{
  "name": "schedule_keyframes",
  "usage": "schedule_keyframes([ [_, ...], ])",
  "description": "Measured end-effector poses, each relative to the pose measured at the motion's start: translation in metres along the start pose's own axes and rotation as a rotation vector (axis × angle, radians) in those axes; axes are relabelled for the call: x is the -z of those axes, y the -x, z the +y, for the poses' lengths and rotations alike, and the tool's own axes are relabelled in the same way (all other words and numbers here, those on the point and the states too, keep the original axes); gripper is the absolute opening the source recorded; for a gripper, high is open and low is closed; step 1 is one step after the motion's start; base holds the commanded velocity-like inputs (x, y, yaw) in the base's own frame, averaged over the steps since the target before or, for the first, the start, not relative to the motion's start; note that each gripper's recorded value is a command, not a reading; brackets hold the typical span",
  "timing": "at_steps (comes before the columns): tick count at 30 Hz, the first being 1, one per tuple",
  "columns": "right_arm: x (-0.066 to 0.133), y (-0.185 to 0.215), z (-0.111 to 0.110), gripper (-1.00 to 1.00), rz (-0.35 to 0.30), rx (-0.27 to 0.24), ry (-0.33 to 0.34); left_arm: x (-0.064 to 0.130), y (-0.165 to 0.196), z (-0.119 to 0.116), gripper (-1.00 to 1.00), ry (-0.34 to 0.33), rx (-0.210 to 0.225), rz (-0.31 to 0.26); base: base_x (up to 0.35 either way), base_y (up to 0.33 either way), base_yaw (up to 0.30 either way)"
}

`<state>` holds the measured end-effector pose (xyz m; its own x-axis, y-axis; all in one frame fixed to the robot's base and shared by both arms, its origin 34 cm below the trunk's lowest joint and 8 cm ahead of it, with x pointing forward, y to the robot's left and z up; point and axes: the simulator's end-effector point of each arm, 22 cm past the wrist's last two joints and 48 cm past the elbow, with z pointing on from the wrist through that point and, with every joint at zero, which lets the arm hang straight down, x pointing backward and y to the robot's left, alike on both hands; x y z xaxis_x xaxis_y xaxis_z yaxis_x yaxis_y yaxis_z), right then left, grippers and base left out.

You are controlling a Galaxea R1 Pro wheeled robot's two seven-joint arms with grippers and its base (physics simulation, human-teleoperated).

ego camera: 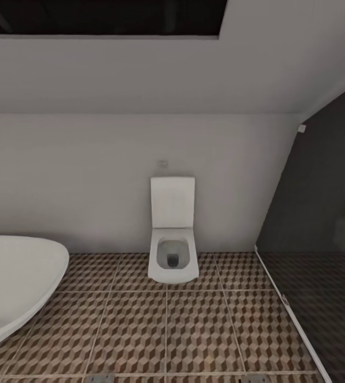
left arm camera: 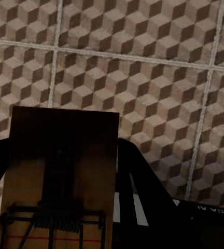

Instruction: Take the four mousetraps from the cabinet in the bathroom and place them on the bathroom floor. Make sure all four end up on the same floor surface, and ensure that at least two of them are either under or directly next to the same bathroom sink.

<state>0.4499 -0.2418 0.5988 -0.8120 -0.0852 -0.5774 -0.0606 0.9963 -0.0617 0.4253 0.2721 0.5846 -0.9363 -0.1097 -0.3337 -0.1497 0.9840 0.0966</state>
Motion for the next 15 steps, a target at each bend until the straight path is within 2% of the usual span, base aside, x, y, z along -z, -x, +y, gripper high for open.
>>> schedule_keyframes([
  [11,0.000,0.000,-0.001,-1.00,0.000,0.000,-0.001,0.000,0.001,0.001,-1.00,0.004,0.000,-0.001,0.334,-0.070,0.000],
  [15,-0.001,0.002,-0.011,-1.00,-0.006,-0.009,-0.025,-0.001,0.003,0.009,-1.00,0.016,0.001,-0.005,0.265,-0.039,0.000],
])
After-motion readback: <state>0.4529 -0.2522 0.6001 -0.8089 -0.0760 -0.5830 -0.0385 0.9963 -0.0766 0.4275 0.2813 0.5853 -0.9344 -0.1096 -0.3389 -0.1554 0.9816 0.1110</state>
